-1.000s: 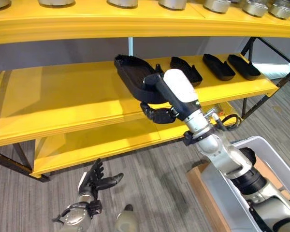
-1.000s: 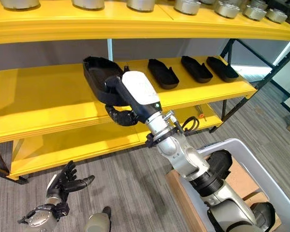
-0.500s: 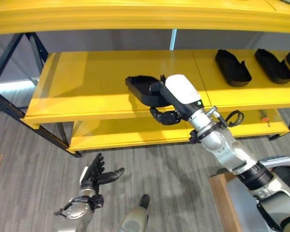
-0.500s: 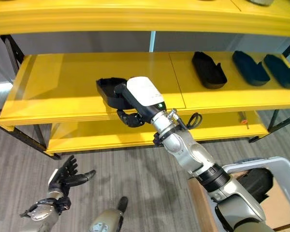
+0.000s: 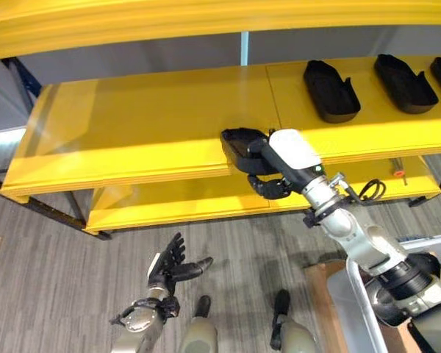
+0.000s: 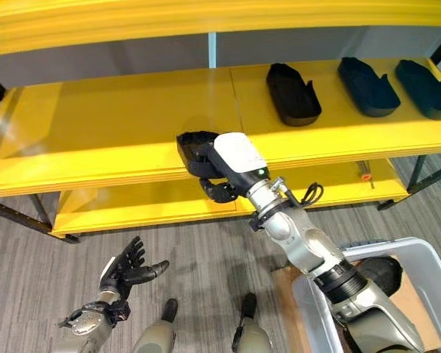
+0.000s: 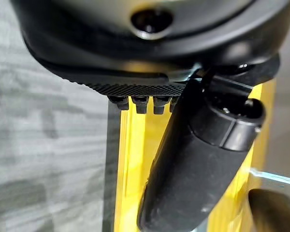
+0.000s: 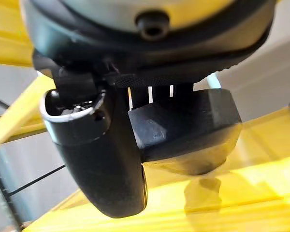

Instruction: Move parts from the plastic box to the shelf.

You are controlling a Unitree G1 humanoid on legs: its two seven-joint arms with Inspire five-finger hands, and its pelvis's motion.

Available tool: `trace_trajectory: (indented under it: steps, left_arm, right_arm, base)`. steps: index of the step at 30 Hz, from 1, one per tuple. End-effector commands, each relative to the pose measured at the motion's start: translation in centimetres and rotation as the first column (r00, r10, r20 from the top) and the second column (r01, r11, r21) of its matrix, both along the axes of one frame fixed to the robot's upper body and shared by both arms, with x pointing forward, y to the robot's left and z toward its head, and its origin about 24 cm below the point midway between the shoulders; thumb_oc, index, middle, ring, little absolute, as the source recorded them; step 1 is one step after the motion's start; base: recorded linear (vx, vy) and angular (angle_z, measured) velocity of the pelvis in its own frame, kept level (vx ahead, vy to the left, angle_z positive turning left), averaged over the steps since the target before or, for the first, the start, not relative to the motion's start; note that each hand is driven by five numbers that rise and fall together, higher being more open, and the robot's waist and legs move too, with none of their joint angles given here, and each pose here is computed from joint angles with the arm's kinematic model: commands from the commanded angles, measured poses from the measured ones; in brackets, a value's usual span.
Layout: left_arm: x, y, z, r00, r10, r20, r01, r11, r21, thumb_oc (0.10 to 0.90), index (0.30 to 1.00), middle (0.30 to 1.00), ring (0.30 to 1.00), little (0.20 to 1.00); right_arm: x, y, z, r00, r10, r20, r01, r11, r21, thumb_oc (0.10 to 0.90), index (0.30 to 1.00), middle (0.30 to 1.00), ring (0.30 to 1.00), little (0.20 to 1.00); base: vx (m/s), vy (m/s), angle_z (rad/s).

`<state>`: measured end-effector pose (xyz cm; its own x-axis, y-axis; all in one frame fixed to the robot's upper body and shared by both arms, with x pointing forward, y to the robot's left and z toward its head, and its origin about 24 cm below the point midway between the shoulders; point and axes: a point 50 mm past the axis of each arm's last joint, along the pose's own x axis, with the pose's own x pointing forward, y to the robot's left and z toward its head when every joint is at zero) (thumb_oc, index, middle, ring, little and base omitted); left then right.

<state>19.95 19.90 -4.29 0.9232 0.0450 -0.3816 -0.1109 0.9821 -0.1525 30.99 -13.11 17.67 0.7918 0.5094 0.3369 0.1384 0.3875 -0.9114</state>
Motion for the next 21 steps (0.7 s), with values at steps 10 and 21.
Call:
trace_trajectory:
  steps: [10,21]
  left_arm:
    - [0.8,1.6,2.8,0.988,-0.059,0.141,0.047,0.995,0.087,0.9,1.0,1.0,1.0,1.0]
    - [1.3,1.1,2.9,0.987,-0.053,0.15,0.046,0.998,0.05,0.9,1.0,1.0,1.0,1.0]
  right_arm:
    - [-1.7,2.6,7.0,0.942,0.167,0.29,-0.216,0.966,0.144,0.4,0.3,0.3,0.3,0.3]
    - [-1.7,2.0,7.9,0.936,0.161,0.313,-0.21,0.969,0.129,0.4,0.3,0.3,0.3,0.3]
  base:
    - [0.05,-0.131,0.09]
    - [0.01,-0.124,0.25]
